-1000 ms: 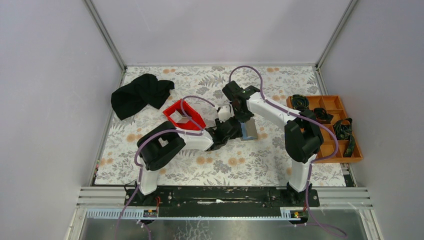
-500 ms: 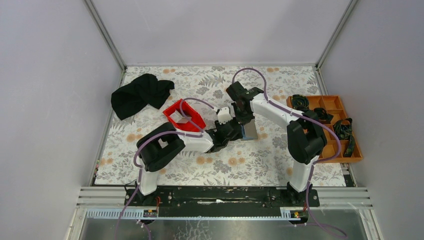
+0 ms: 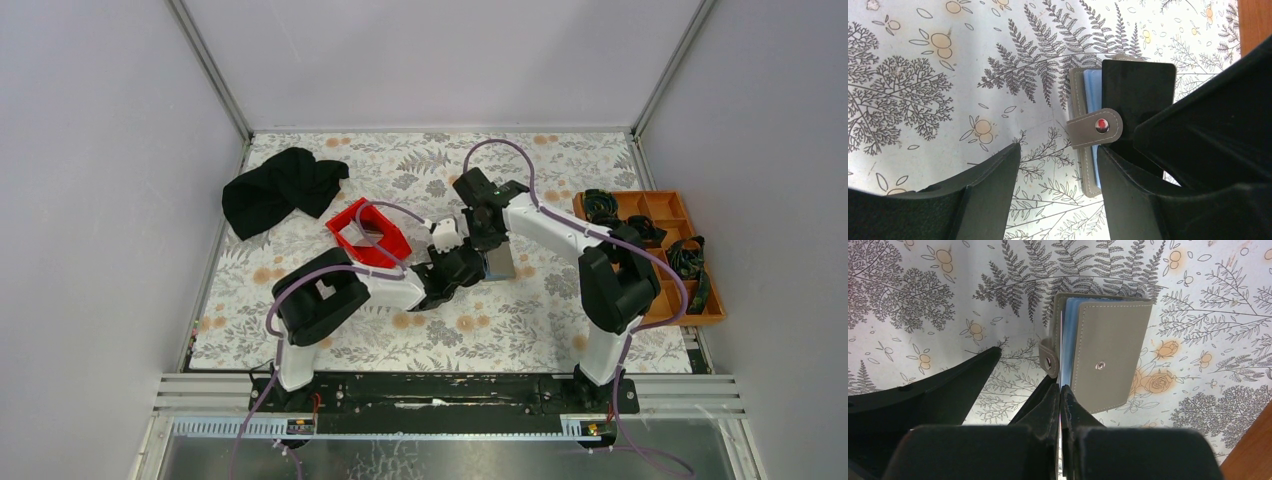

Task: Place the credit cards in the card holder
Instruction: Open the card holder at the center of the board.

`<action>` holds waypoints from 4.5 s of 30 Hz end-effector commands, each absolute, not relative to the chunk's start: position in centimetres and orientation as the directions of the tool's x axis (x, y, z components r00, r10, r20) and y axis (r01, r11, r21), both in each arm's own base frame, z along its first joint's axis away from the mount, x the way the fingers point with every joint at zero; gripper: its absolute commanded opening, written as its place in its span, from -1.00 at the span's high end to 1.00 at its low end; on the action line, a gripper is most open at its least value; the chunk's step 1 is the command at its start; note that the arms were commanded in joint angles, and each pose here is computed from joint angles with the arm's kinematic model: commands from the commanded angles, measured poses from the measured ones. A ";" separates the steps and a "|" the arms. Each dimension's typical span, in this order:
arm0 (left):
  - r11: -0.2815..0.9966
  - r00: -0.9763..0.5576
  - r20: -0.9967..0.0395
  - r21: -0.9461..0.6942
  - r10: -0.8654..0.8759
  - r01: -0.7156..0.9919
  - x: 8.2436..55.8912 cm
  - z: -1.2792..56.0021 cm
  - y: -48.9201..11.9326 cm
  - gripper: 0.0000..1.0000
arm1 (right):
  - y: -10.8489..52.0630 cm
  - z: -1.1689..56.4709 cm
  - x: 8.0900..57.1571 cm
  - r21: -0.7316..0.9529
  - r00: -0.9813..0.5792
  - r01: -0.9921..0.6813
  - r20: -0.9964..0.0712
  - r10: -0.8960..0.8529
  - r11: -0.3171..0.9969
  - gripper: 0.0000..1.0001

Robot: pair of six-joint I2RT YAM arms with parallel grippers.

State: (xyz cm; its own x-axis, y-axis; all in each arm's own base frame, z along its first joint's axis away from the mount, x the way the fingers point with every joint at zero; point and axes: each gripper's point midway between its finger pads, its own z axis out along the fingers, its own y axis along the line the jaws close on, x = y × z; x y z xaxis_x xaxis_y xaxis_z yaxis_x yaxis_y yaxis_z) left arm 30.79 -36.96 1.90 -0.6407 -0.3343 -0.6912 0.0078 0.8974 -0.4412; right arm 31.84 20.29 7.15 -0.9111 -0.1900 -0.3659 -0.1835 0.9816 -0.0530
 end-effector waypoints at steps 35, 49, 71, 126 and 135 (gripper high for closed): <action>0.970 -0.750 -0.643 -0.244 -0.156 0.007 24.7 -3.9 -31.4 -0.38 | 20.8 9.3 34.4 -0.125 -0.892 -0.160 -0.406 -0.198 0.979 1.00; 0.967 -0.756 -0.632 -0.253 -0.169 -0.004 24.4 -4.3 -31.3 -0.38 | 18.7 7.3 33.8 -0.229 -0.896 -0.173 -0.367 -0.249 0.958 1.00; 0.967 -0.761 -0.629 -0.253 -0.156 0.011 24.9 -4.7 -32.4 -0.38 | 17.5 6.4 33.9 -0.404 -0.860 -0.222 -0.348 -0.373 0.888 1.00; 0.976 -0.719 -0.670 -0.210 -0.184 -0.055 28.6 -7.8 -36.0 -0.46 | 19.2 5.3 32.7 -0.259 -0.896 -0.247 -0.307 -0.321 0.934 1.00; 0.979 -0.708 -0.681 -0.185 -0.188 -0.082 28.0 -8.0 -34.5 -0.29 | 18.6 5.0 32.7 -0.259 -0.903 -0.235 -0.298 -0.309 0.937 1.00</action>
State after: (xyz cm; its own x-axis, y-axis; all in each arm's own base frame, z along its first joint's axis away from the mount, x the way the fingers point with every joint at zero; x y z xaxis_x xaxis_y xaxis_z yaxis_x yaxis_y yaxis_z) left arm 32.96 -40.73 1.90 -0.5185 -0.4536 -0.7248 -0.0560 0.8639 -0.5006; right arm 35.63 17.57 5.39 -0.8805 -0.2842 -0.3794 -0.1700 0.9364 -0.3070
